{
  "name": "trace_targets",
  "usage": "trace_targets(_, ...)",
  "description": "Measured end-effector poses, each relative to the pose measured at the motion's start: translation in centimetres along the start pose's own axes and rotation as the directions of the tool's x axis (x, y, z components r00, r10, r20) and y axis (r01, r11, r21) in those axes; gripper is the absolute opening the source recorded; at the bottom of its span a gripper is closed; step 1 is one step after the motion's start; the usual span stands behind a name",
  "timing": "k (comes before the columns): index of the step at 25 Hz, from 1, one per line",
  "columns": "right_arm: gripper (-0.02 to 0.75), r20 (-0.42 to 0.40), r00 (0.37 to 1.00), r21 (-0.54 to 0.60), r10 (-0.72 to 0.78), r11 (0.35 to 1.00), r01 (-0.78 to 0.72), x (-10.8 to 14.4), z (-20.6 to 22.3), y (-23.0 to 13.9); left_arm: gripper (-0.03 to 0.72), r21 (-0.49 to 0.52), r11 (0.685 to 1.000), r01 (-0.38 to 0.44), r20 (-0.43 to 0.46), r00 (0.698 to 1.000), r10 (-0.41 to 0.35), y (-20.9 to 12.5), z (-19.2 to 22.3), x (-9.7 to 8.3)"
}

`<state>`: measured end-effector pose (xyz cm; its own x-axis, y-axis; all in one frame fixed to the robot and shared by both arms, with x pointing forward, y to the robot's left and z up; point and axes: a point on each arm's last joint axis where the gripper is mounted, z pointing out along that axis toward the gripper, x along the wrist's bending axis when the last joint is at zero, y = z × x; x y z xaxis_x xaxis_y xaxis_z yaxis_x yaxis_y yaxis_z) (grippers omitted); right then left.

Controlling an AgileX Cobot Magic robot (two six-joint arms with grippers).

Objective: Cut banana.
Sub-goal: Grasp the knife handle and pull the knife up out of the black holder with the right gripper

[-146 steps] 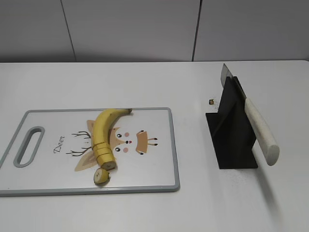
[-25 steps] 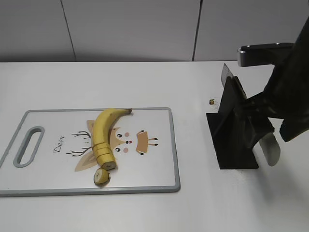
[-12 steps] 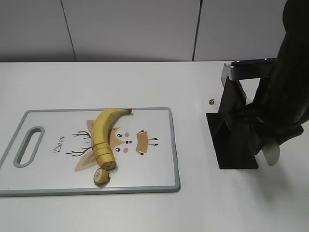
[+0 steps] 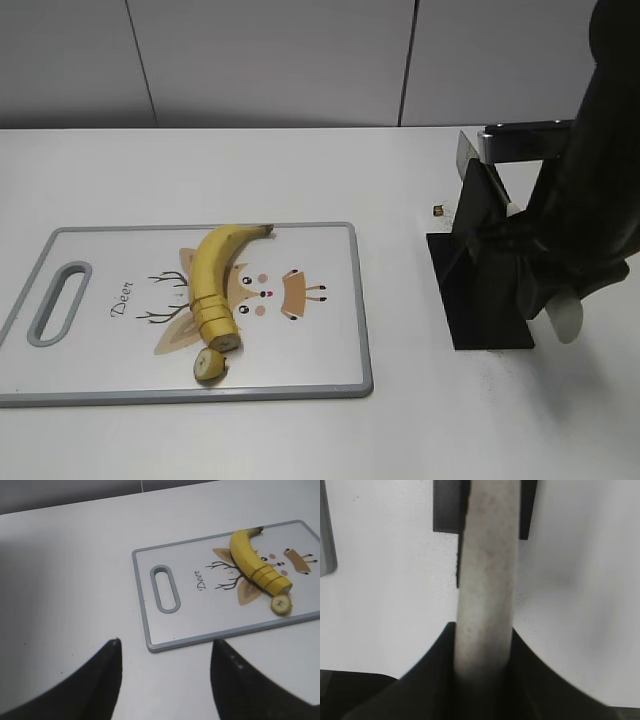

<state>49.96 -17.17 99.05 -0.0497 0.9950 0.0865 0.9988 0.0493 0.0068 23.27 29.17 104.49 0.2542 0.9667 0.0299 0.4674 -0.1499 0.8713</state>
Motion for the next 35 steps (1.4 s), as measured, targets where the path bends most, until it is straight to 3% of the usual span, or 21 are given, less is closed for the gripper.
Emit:
trace_targets(29, 0.161, -0.132, 0.991, -0.289, 0.019, 0.956, -0.056, -1.0, -9.4, -4.6, 0.551, 0.000, 1.000, 0.000, 0.000, 1.000, 0.000, 0.0, 0.0, 0.0)
trace_targets(35, 0.161, -0.099, 0.991, -0.330, -0.095, 0.942, 0.057, -1.2, -10.1, -5.1, 0.551, 0.000, 1.000, 0.000, 0.000, 1.000, 0.000, 0.0, 0.0, 0.0)
